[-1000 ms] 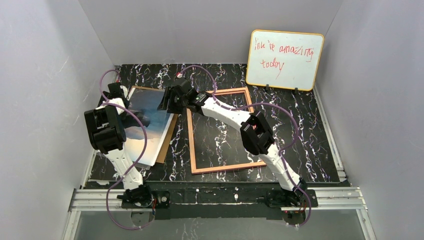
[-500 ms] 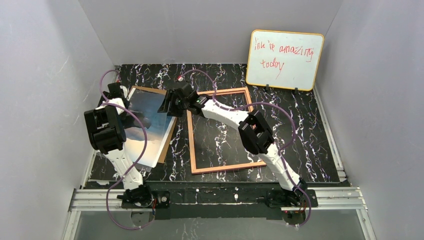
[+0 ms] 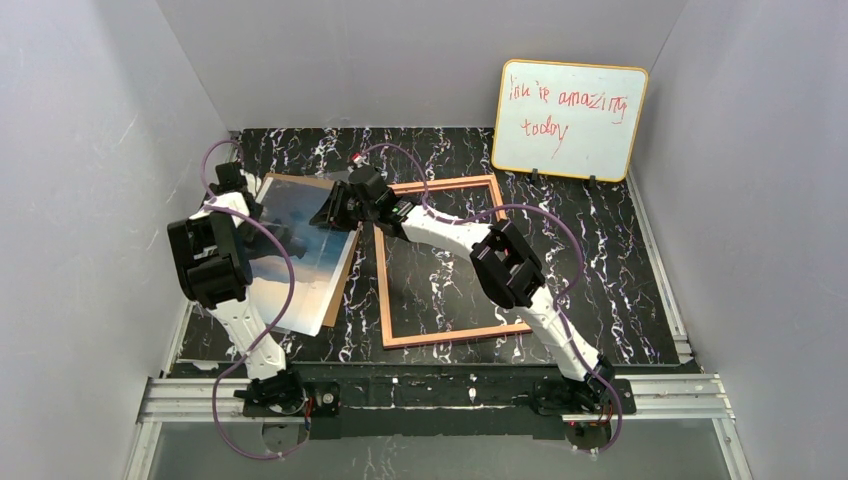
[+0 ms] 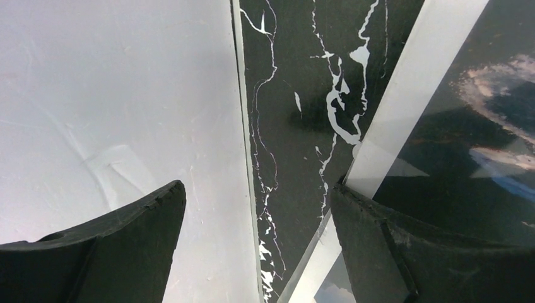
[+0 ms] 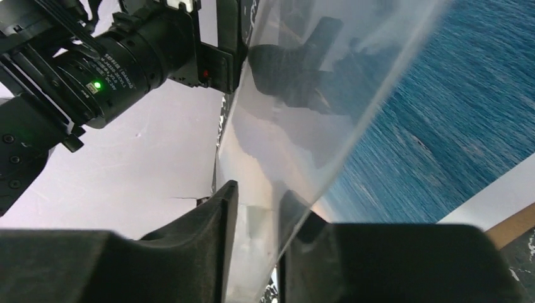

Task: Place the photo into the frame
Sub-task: Pick up the photo frame item at the center of the board, then adjust the photo frame at the center of the board.

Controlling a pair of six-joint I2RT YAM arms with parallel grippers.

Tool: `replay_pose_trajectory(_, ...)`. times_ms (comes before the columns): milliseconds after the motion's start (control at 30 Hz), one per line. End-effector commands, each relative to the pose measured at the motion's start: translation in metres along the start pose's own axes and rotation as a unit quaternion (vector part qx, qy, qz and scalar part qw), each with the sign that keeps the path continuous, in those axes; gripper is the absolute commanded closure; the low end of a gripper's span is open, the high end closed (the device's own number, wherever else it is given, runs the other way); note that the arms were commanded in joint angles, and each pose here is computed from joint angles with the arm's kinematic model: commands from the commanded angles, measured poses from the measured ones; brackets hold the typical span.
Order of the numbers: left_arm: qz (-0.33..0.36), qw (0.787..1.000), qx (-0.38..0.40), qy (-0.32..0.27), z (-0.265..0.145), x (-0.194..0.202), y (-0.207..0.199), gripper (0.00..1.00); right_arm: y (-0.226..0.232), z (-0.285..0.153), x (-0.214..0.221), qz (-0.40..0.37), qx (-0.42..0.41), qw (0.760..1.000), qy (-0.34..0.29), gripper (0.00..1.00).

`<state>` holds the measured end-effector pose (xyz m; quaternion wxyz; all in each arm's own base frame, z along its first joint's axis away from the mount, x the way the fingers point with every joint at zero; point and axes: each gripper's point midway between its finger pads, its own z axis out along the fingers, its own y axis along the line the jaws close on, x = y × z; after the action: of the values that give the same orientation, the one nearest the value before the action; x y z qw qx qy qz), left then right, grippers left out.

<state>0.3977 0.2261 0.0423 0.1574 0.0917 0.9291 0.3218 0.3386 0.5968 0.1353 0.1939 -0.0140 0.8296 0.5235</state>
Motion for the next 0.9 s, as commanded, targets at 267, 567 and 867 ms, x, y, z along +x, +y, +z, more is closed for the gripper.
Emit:
replay_pose_trajectory(267,-0.027,0.981,0.191,0.002,-0.063,-0.017,-0.009,0.02,0.063,-0.078,-0.042,-0.082,-0.089,0.993,0.002,0.99)
replay_pose_trajectory(567,-0.004,0.969,0.242,-0.050,-0.130,-0.051,-0.037,0.02,0.016,-0.223,-0.070,-0.053,-0.029,0.995,0.080,0.99)
replay_pose_trajectory(867,0.048,0.947,0.306,-0.080,-0.177,-0.073,-0.130,0.02,-0.070,-0.361,-0.075,0.001,0.097,0.995,0.025,0.99)
